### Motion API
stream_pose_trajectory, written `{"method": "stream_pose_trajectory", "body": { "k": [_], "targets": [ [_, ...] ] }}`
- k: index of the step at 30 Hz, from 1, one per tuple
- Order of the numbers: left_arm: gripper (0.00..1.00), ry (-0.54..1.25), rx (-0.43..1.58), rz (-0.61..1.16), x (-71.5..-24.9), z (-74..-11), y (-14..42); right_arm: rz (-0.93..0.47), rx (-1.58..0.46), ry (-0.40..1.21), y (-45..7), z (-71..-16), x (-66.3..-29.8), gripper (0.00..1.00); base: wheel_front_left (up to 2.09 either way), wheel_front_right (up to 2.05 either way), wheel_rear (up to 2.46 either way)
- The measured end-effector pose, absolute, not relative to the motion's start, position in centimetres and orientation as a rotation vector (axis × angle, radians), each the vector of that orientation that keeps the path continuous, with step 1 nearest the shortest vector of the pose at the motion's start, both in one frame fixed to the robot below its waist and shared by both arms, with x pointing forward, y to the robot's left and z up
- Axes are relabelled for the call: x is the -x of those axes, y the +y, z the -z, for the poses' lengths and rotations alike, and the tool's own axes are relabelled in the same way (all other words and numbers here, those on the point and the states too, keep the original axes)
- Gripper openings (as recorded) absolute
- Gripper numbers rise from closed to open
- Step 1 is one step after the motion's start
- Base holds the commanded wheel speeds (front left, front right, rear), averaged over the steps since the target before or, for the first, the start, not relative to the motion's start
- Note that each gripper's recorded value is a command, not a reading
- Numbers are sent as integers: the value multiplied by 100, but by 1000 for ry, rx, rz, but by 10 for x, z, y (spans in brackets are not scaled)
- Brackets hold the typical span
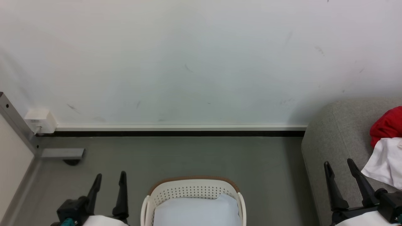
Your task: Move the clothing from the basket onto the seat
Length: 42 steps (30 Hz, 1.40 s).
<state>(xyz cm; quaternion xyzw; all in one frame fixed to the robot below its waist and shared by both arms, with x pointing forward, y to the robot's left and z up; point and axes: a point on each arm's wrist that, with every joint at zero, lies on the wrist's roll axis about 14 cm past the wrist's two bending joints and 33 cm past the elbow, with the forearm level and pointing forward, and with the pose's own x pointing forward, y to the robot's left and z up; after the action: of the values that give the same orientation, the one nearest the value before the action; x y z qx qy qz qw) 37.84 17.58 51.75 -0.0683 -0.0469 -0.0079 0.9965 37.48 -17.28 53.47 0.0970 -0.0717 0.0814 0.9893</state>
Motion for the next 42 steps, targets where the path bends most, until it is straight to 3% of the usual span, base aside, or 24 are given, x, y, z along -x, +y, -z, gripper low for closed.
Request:
{"method": "stream_pose_trajectory", "body": {
  "k": [27, 28, 42],
  "targets": [
    [100, -87, 139, 33, -380, -512, 174, -171, -200, -136, -169, -533, -374, 100, 0, 0, 0],
    [0, -84, 140, 33, -380, -511, 173, -170, -200, -133, -169, -532, -373, 0, 0, 0, 0],
    [0, 28, 330, -22, -373, -483, 182, -106, -386, -31, -176, -506, -368, 0, 0, 0, 0]
  ]
}}
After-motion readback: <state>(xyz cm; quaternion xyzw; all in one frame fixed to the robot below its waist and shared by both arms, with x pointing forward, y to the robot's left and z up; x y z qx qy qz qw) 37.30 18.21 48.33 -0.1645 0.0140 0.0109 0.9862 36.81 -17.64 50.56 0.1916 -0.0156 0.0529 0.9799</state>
